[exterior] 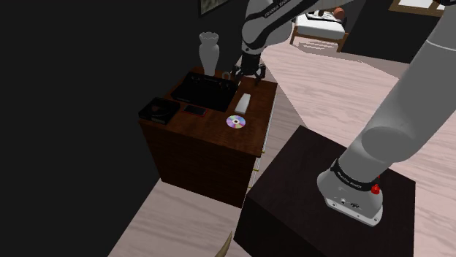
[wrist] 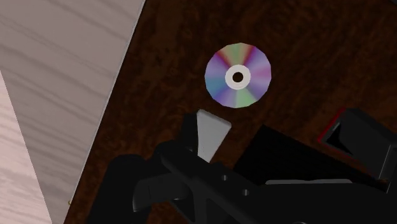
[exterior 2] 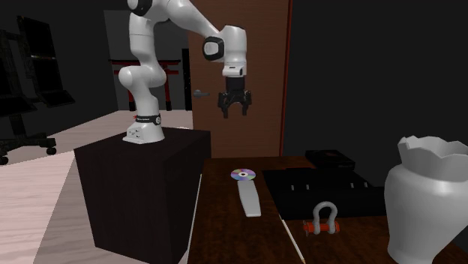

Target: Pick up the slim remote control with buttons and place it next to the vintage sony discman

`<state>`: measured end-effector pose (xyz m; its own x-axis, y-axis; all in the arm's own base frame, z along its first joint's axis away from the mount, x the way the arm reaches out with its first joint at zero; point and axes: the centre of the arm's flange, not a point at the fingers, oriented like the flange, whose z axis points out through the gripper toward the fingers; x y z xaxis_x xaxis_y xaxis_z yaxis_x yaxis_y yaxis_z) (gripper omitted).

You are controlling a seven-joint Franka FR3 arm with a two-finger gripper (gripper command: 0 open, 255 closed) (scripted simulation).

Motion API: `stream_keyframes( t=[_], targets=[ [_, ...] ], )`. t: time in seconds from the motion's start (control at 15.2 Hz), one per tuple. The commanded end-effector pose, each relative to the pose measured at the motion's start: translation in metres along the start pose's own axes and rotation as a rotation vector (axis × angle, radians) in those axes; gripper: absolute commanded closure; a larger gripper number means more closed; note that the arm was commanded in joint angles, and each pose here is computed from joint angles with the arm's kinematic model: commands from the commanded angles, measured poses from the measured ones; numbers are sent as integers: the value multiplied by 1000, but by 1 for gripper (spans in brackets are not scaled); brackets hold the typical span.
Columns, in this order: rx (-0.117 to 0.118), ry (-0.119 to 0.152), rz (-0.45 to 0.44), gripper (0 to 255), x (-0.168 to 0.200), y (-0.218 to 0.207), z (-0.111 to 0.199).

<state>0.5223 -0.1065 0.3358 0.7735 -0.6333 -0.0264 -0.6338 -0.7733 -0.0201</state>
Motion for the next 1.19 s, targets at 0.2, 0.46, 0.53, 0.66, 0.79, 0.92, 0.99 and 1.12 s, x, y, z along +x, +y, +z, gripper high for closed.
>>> stream_keyframes(
  t=[0.2, 0.46, 0.53, 0.66, 0.79, 0.92, 0.99, 1.12],
  targets=[
    [-4, 6, 115, 0, 49, 7, 47],
    [-8, 9, 206, 0, 86, 17, 82],
    [-8, 10, 228, 0, 95, 20, 91],
    [-10, 12, 274, 0, 114, 27, 108],
    [-12, 14, 319, 0, 131, 34, 126],
    [-13, 16, 364, 0, 149, 43, 144],
    [-14, 16, 387, 0, 158, 47, 152],
    [-16, 18, 432, 0, 175, 57, 170]
  ],
)
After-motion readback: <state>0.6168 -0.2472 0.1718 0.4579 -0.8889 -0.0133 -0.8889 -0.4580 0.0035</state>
